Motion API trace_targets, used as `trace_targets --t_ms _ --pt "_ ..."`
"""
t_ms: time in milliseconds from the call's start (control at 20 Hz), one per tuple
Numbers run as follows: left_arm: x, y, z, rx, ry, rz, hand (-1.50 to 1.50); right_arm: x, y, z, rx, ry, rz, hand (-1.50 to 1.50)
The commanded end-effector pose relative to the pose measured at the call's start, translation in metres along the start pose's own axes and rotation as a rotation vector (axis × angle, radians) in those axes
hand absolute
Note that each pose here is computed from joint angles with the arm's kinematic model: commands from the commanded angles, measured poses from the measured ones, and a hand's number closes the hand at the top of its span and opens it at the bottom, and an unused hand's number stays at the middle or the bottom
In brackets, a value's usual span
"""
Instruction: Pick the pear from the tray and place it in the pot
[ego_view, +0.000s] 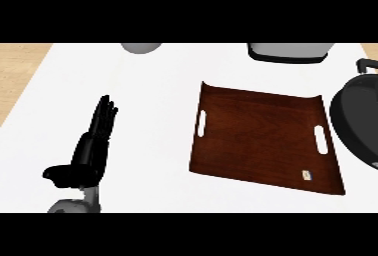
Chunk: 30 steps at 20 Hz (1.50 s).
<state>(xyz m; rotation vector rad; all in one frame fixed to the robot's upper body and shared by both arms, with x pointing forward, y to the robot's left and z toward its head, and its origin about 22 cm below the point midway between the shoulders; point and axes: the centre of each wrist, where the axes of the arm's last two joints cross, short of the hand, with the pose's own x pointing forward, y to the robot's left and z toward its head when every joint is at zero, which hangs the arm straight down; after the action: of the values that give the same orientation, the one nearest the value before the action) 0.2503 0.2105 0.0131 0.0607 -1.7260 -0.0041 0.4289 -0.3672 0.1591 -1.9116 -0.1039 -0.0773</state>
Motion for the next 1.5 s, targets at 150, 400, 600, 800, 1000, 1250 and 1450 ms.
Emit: trace_targets --t_ms 150,400,600,800,1000,1250,1450 --pt "0.004 0.008 0.006 0.023 0.0 -0.005 0.0 -0.02 0.047 0.013 0.121 0.277 -0.073 1.5" --pt "-0.006 0.017 0.001 0.028 0.013 -0.018 0.0 -0.029 0.07 0.032 0.228 0.305 -0.065 1.5" --pt "-0.011 0.014 0.011 0.031 0.031 -0.006 0.0 -0.056 0.101 0.022 0.34 0.443 -0.059 1.5" --pt "-0.012 0.011 0.013 0.04 0.026 -0.004 0.0 -0.073 0.123 0.025 0.45 0.494 -0.067 -1.5" --pt "-0.006 0.01 0.013 0.047 0.018 -0.011 0.0 -0.081 0.12 0.017 0.343 0.392 -0.337 -1.5" --pt "-0.007 0.017 0.01 0.055 0.019 -0.004 0.0 -0.08 0.09 0.006 0.046 0.357 -0.688 -1.5" --pt "-0.01 0.024 0.016 0.053 0.027 -0.01 0.0 -0.09 0.09 0.011 -0.062 0.425 -0.84 -1.5"
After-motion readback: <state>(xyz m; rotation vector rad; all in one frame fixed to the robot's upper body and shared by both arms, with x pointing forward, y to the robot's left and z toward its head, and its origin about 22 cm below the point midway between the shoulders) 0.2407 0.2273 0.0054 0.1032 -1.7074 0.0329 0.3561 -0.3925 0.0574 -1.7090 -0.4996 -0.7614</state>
